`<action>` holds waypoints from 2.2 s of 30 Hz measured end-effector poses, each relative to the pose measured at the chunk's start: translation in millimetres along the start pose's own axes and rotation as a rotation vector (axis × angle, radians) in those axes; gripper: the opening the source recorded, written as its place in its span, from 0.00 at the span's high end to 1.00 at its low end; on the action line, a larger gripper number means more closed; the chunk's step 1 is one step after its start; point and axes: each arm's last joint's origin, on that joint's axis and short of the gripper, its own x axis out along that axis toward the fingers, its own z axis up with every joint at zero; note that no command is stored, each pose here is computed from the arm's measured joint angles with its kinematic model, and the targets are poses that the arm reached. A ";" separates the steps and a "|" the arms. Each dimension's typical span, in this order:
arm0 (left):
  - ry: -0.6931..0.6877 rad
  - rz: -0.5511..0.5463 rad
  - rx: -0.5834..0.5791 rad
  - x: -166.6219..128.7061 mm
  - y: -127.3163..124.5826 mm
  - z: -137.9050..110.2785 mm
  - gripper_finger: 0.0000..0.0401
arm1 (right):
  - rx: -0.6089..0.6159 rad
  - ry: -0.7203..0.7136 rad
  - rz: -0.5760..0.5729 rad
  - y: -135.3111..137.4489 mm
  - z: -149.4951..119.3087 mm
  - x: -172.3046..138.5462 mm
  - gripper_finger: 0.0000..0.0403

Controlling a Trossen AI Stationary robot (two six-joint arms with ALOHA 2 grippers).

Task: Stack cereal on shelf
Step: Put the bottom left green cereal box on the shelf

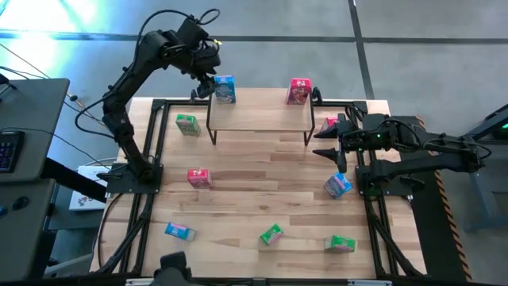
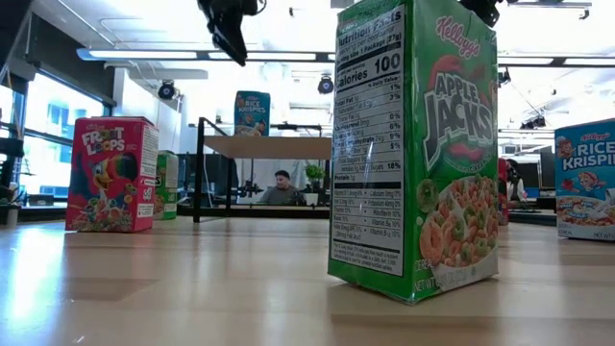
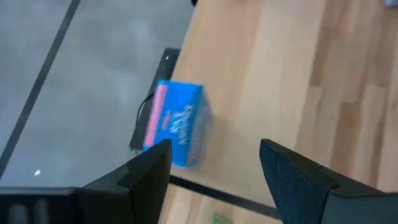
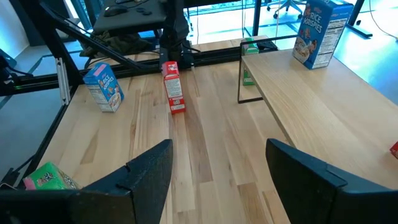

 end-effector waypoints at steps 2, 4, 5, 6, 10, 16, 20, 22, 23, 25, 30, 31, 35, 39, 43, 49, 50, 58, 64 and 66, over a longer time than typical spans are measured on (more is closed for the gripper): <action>-0.021 -0.011 0.007 -6.3 -11.3 3.1 0.41 | 0.000 0.000 0.000 0.0 0.0 0.0 0.38; -0.045 -0.029 0.011 -13.1 -22.3 5.4 0.41 | 0.000 0.000 0.000 0.0 0.0 0.0 0.38; -0.057 -0.041 0.012 -16.0 -28.3 6.8 0.41 | 0.000 0.000 0.000 0.0 0.0 0.0 0.38; -0.069 -0.057 0.013 -18.7 -34.6 8.3 0.41 | 0.000 0.000 0.000 0.0 0.0 0.0 0.38; -0.116 -0.135 0.008 -28.1 -58.7 13.5 0.41 | 0.000 0.000 0.000 0.0 0.0 0.0 0.38; -0.154 -0.211 0.032 -40.9 -91.1 17.8 0.41 | 0.000 0.000 0.000 0.0 0.0 0.0 0.38; -0.173 -0.255 0.038 -50.4 -110.2 17.9 0.41 | 0.000 0.000 0.000 0.0 0.0 0.0 0.38; -0.181 -0.276 0.049 -54.8 -119.3 17.6 0.41 | 0.000 0.000 0.000 0.0 0.0 0.0 0.38; -0.184 -0.287 0.055 -56.4 -123.8 17.8 0.41 | 0.000 0.000 0.000 0.0 0.0 0.0 0.38; -0.196 -0.308 0.068 -59.1 -132.8 18.9 0.41 | 0.000 0.000 0.000 0.0 0.0 -0.1 0.38; -0.213 -0.352 0.090 -61.8 -150.6 21.8 0.42 | 0.000 0.000 0.000 0.0 0.0 0.0 0.38; -0.215 -0.360 0.090 -62.3 -153.8 22.1 0.42 | 0.000 0.000 0.000 0.0 0.0 0.0 0.38; -0.235 -0.374 0.084 -64.9 -166.2 24.7 0.42 | 0.000 0.000 0.000 0.0 0.0 0.0 0.38; -0.253 -0.357 0.054 -66.9 -174.0 27.1 0.42 | 0.000 0.000 0.000 0.0 0.0 0.0 0.38; -0.274 -0.301 -0.034 -68.1 -177.4 30.1 0.42 | 0.000 0.000 0.000 0.0 0.0 0.0 0.38; -0.323 -0.221 -0.155 -66.9 -182.1 37.3 0.42 | 0.000 0.000 0.000 0.0 0.0 0.0 0.38; -0.325 -0.209 -0.178 -67.6 -182.6 37.2 0.42 | 0.000 0.000 0.000 0.0 0.0 0.0 0.38; -0.343 -0.077 -0.331 -69.6 -188.3 36.2 0.42 | 0.000 -0.004 0.000 0.1 0.4 0.0 0.38; -0.355 -0.039 -0.401 -70.9 -191.4 35.7 0.42 | -0.024 -0.032 0.002 0.2 3.1 -0.1 0.38; -0.358 -0.038 -0.418 -71.4 -192.7 35.5 0.42 | -0.071 -0.036 0.002 0.3 3.4 -0.2 0.38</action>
